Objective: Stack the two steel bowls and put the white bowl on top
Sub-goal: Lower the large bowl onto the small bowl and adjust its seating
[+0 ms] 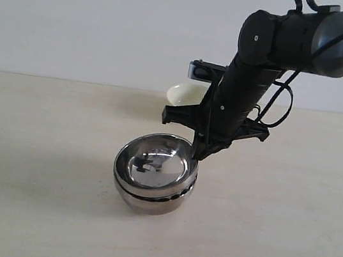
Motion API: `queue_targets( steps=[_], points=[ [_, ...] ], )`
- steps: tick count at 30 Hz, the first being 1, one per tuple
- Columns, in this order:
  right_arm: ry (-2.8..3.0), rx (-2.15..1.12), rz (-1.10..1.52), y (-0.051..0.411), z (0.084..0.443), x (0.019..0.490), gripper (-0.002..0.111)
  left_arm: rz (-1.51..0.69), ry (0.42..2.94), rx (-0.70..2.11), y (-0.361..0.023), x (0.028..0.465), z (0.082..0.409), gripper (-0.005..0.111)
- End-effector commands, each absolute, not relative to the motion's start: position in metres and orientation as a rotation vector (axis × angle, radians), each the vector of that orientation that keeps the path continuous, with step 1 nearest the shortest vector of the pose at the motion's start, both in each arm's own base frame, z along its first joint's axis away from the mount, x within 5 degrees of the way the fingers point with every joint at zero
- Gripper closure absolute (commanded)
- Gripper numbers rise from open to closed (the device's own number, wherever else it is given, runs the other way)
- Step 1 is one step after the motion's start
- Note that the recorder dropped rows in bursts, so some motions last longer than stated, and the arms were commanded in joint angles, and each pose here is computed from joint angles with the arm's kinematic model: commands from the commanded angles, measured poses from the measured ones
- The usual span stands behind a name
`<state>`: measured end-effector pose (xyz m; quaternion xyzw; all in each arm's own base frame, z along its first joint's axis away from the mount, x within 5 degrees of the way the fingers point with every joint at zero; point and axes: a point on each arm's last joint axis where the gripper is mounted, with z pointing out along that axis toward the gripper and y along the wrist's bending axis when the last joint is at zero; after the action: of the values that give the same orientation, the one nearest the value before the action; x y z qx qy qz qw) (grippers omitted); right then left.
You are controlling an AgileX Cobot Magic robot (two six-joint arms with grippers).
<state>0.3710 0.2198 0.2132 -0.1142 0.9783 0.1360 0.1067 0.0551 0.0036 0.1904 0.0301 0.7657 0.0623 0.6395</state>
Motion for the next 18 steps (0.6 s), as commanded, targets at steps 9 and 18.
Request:
queue_targets(
  steps=[9,18],
  points=[
    [2.863,-0.350,0.415,0.2211,0.2124,0.3734,0.066,0.131,1.739,0.053,0.0036,0.0551,0.1901,0.103],
    [2.871,-0.370,0.410,0.2208,0.2121,0.3725,0.108,0.131,1.739,0.053,0.0036,0.0551,0.1901,0.103]
  ],
)
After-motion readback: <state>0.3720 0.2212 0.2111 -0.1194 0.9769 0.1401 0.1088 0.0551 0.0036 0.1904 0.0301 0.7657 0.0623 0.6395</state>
